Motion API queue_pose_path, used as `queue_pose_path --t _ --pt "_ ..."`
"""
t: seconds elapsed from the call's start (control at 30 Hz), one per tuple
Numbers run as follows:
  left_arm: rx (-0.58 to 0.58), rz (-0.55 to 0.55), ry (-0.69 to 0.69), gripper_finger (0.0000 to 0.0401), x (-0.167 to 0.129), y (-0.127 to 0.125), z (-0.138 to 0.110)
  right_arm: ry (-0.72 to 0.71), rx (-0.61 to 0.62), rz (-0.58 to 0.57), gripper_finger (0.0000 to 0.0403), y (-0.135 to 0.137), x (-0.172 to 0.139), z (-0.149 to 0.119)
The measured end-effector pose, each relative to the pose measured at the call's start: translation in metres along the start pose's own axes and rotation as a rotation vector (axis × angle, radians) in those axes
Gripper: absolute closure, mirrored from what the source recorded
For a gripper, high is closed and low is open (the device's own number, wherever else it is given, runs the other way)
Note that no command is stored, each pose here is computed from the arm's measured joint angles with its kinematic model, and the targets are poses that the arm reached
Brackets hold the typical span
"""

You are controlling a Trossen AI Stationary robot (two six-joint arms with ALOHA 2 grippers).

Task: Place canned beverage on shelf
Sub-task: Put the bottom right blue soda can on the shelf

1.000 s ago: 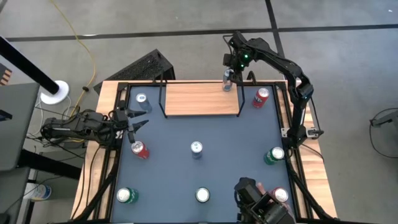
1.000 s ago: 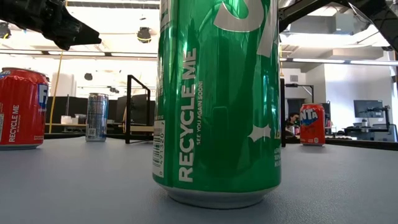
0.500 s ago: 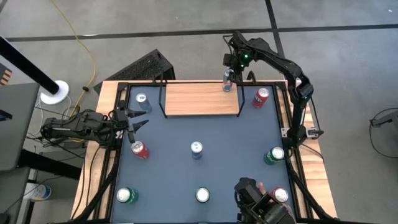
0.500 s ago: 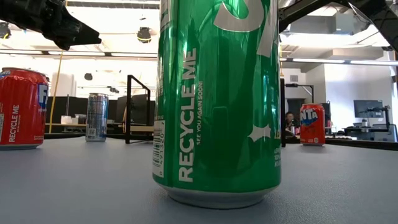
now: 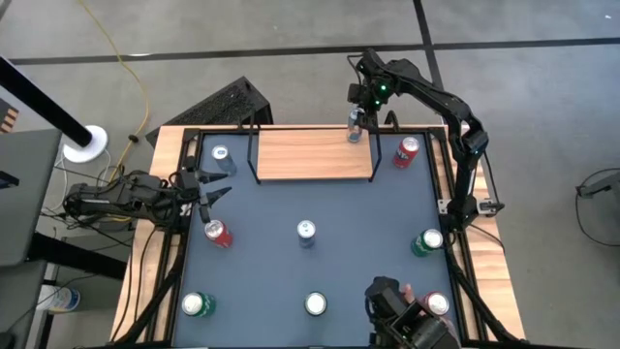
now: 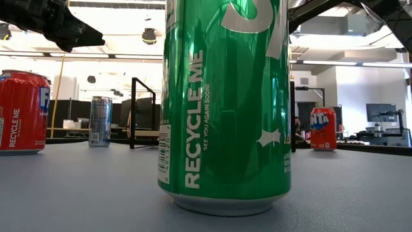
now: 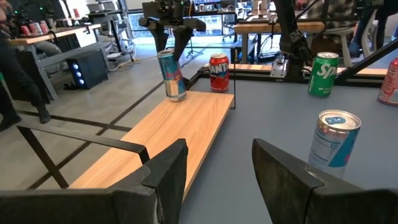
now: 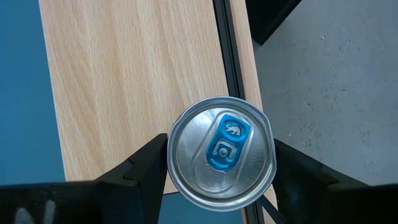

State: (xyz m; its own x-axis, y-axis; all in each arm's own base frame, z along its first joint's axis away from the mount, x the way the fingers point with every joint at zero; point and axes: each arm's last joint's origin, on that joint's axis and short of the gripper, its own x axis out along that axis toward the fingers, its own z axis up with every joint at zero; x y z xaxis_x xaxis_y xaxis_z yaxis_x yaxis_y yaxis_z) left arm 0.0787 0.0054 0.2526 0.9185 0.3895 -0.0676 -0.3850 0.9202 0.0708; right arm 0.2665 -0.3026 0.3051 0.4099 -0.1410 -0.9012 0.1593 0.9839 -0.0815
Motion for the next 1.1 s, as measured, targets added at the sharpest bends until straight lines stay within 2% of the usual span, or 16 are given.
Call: queue_pose_path --t 0.27,0.63,0.87,1.1 --pt "0.000 0.001 0.000 0.0230 0.000 0.000 0.000 0.008 0.016 -0.014 0.0128 0.000 -0.001 0.000" --pt "0.000 0.000 0.000 0.0230 0.000 0.000 0.000 0.011 0.010 -0.008 0.0126 0.005 0.000 0.003" --pt "0.000 0.001 0.000 0.0230 0.000 0.000 0.000 0.061 -0.012 -0.083 0.0126 0.008 -0.001 0.007" --pt "0.000 0.000 0.000 0.0230 0.000 0.000 0.000 0.036 -0.014 -0.100 0.0126 0.013 -0.009 0.017"
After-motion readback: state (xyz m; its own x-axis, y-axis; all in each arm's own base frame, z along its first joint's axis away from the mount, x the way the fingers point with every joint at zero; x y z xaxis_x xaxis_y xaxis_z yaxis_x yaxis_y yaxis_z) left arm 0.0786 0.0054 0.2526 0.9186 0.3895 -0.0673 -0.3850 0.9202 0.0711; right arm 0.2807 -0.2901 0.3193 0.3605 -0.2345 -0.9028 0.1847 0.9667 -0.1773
